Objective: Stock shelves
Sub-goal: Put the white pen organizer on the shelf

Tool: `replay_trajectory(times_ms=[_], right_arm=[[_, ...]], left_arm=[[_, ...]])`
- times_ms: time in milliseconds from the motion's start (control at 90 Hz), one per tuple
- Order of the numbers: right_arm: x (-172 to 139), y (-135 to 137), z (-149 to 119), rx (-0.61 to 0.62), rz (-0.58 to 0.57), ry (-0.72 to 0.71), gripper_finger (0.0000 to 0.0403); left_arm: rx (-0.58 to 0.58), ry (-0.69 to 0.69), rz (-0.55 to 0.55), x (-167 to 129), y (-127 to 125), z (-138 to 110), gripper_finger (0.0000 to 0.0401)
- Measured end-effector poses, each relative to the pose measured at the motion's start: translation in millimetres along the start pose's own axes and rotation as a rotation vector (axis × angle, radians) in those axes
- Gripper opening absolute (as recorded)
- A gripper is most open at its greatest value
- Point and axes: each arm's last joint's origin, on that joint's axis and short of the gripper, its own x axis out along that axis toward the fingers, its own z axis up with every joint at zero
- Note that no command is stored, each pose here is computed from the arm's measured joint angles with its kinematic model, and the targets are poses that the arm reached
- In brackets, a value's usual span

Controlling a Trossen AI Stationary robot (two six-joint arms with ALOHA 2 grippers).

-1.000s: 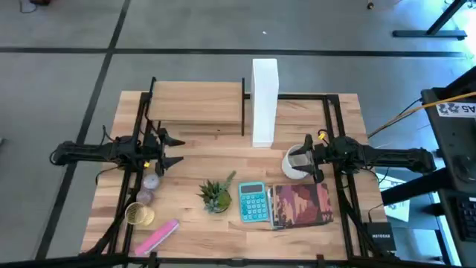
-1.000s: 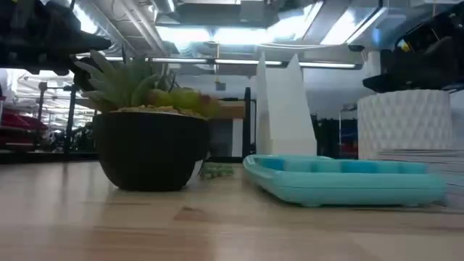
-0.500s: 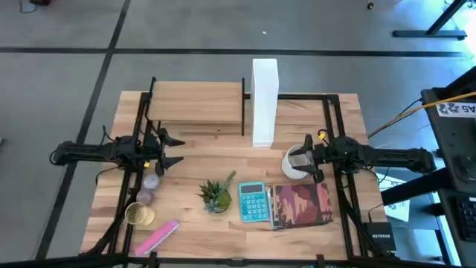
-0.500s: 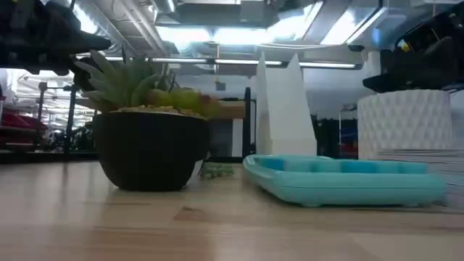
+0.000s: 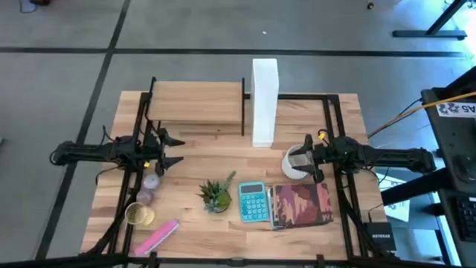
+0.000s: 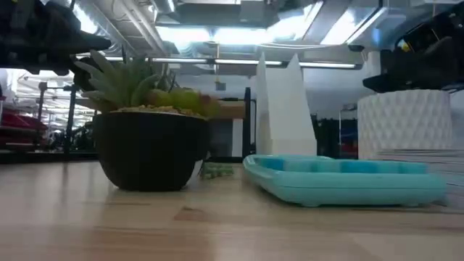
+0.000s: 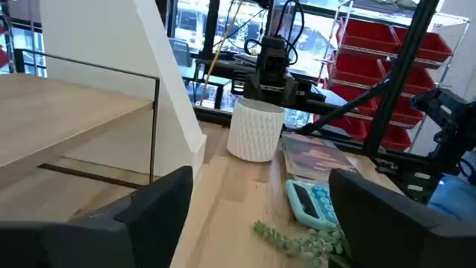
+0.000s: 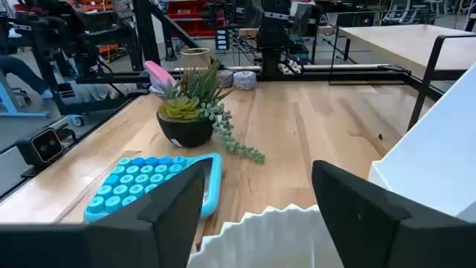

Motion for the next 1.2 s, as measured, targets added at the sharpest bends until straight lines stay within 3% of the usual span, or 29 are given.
replay_trajectory(times_ms=[144,256,433,544,778,1056,1200], right_arm=[[0,0,2,-0.002,-0.003,-0.017,0.0236],[0,0,13,0.077,0.009,-0.136,0.0236],[-9,5,53,0.114,0.135,-0.381,0.0249],[-14,7,83,0.100,0.154,-0.433,0.0271],[13,10,138,-0.089,0.447,-0.335,0.0298],[81,6,169,-0.001,0.625,-0.125,0.0300],[112,1,176,0.046,0.599,0.047,0.0300]], left_arm=[[0.000,0.000,0.000,0,0,0,0.0298],[0.000,-0.001,0.000,0,0,0,0.0298],[0.000,0.000,0.000,0,0,0,0.0298],[0.000,0.000,0.000,0,0,0,0.0298],[0.000,0.001,0.000,0,0,0,0.0298],[0.000,0.001,0.000,0,0,0,0.0298],[0.000,0.001,0.000,0,0,0,0.0298]])
